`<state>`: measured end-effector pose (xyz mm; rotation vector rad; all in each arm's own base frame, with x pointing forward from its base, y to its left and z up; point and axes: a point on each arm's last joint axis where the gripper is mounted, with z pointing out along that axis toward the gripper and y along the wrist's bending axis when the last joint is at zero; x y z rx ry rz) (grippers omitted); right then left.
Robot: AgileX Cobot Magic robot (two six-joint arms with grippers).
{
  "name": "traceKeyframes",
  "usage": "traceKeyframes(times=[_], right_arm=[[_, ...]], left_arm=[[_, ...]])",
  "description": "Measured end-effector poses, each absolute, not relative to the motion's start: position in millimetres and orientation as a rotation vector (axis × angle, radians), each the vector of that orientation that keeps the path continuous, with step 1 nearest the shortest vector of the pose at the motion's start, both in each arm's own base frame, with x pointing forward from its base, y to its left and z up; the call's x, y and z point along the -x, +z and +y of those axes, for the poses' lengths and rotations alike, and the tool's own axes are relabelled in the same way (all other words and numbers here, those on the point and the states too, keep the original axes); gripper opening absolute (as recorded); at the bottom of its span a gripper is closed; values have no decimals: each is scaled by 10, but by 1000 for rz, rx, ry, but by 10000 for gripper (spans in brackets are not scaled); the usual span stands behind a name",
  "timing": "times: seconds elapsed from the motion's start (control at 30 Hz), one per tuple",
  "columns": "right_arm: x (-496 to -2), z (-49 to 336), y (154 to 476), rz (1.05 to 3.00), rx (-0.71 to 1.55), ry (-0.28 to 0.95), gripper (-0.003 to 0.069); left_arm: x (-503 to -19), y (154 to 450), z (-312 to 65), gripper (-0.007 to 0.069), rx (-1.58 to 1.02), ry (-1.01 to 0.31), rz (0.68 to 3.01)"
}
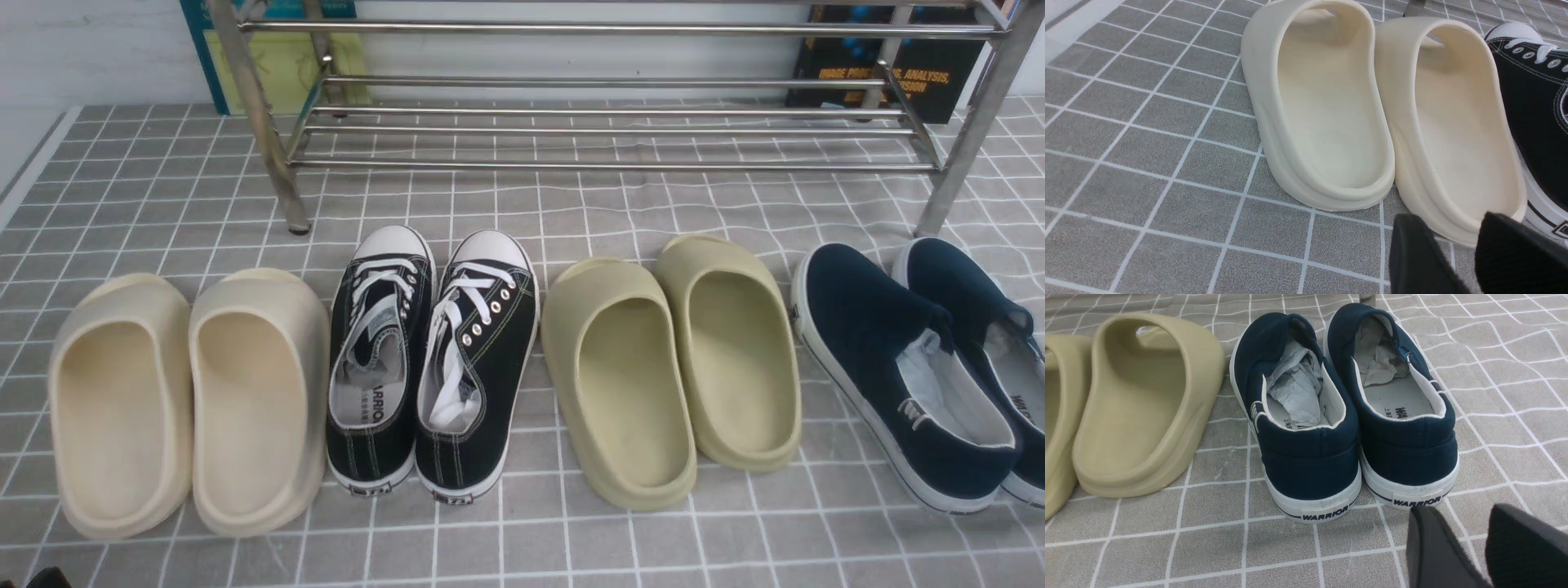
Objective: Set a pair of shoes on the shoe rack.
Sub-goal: Use the left arm to grab the shoe closest to it
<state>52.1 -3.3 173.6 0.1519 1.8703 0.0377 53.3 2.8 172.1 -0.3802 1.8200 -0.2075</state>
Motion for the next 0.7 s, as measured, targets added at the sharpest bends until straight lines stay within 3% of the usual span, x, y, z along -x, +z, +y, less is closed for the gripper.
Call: traceKeyframes(times=[0.17, 0.2, 0.53, 0.67, 0.7], right_arm=[[-521, -33, 1736, 1870, -152, 38, 239], [-521, -33, 1736, 1870, -152, 38, 239], [-521, -33, 1736, 1870, -152, 38, 239], [-521, -33, 1736, 1870, -152, 38, 239], [-521, -33, 1736, 1870, -152, 38, 239]], left_arm=[[-535, 1728, 22, 239, 405, -238, 1807], [-541, 1747, 2, 239, 495, -347, 1770], [-542, 1752, -5, 239, 530, -387, 1757], [-551, 1793, -48, 239, 767, -666, 1653], [-551, 1795, -50, 239, 780, -682, 1646]])
